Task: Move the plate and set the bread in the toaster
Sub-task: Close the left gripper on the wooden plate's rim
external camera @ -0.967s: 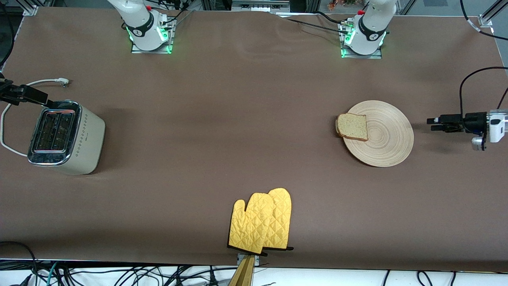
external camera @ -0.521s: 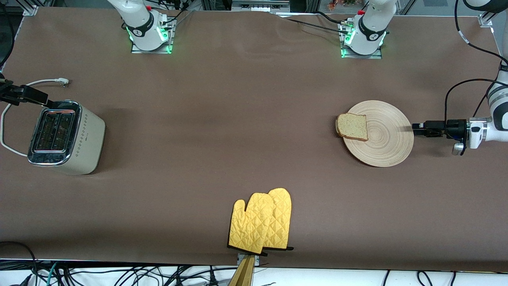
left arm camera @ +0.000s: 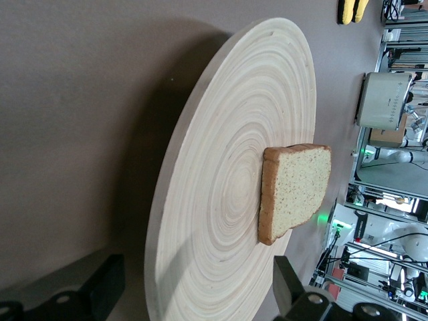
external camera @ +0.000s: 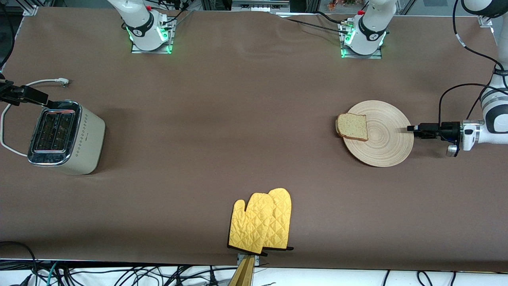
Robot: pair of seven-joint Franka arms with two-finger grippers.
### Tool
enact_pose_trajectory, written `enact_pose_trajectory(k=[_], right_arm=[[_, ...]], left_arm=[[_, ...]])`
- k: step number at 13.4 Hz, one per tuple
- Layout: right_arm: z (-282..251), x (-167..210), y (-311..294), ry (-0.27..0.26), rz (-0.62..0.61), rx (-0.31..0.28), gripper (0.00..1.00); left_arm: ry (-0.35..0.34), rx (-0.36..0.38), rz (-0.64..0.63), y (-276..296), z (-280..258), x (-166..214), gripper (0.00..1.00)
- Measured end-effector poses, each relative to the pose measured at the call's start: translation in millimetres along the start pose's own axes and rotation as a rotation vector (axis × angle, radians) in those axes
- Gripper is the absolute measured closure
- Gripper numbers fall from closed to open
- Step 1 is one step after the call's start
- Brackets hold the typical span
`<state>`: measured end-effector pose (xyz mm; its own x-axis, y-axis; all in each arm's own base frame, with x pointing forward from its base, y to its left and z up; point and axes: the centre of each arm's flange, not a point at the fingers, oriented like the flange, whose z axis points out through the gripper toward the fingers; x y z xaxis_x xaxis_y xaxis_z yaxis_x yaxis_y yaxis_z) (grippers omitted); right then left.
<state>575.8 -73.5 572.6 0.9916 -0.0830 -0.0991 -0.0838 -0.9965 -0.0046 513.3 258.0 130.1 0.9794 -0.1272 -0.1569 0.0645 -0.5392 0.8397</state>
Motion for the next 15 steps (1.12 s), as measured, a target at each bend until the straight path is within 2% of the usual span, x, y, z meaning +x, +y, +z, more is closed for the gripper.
enact_pose_trajectory(k=[1, 2, 3, 4, 6, 7, 9, 10, 11, 12, 13, 15], right_arm=[[0, 0, 0, -0.001, 0.000, 0.000, 0.00], [0, 0, 0, -0.001, 0.000, 0.000, 0.00], [0, 0, 0, -0.001, 0.000, 0.000, 0.00], [0, 0, 0, -0.001, 0.000, 0.000, 0.00], [0, 0, 0, -0.001, 0.000, 0.000, 0.00], [0, 0, 0, 0.000, 0.000, 0.000, 0.00], [0, 0, 0, 0.000, 0.000, 0.000, 0.00], [0, 0, 0, 0.000, 0.000, 0.000, 0.00], [0, 0, 0, 0.000, 0.000, 0.000, 0.00], [0, 0, 0, 0.000, 0.000, 0.000, 0.00], [0, 0, 0, 0.000, 0.000, 0.000, 0.00], [0, 0, 0, 0.000, 0.000, 0.000, 0.00]], left_arm=[[-0.001, -0.007, 0.004, 1, 4, 2, 0.08], [0.002, -0.017, 0.005, 2, 7, 4, 0.08], [0.003, -0.023, 0.007, 2, 10, 5, 0.15], [0.005, -0.023, 0.014, 1, 11, 5, 0.15], [0.013, -0.011, 0.037, -5, 15, 5, 0.31], [0.017, -0.006, 0.043, -8, 17, 4, 0.32], [0.028, 0.004, 0.058, -12, 20, 2, 0.44], [0.032, 0.006, 0.064, -13, 20, 1, 0.44], [0.037, 0.015, 0.068, -15, 21, 1, 0.52], [0.039, 0.019, 0.068, -17, 24, 0, 0.67], [0.039, 0.011, 0.068, -17, 27, 0, 0.77], [0.039, 0.005, 0.069, -15, 27, 0, 0.86]])
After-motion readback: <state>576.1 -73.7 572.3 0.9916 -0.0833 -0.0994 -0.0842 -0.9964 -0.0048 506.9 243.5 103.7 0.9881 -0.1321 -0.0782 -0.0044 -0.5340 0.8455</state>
